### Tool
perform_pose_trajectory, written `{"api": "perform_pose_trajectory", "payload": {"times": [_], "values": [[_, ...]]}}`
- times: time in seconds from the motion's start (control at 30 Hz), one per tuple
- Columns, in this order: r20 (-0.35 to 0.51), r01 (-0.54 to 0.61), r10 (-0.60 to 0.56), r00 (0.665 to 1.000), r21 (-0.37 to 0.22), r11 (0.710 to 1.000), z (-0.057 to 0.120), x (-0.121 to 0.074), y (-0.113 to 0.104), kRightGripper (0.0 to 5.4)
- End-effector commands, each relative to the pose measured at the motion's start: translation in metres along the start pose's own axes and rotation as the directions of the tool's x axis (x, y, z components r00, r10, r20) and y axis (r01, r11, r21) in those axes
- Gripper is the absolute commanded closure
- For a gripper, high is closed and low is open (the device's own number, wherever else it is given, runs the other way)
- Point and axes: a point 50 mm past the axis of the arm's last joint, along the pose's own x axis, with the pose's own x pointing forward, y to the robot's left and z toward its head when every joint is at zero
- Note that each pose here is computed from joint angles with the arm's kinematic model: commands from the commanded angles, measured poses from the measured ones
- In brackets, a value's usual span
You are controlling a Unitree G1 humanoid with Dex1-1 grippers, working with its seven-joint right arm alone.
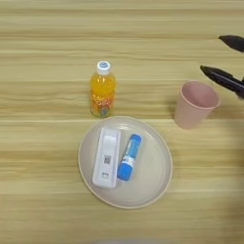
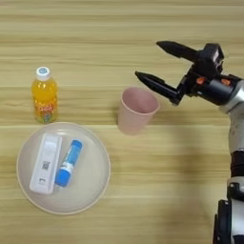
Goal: Move the objects on the table
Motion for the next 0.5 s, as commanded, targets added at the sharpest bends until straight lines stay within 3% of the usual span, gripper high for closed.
{"api": "perform_pose_trajectory", "payload": {"times": [0.03, 0.5], "values": [[-0.064, -0.016, 0.008, 0.998, -0.114, 0.993, 0.014, -0.003, -0.007, 0.04], [-0.205, -0.080, 0.064, 0.977, -0.071, 0.994, -0.020, -0.004, 0.006, 0.04]]}}
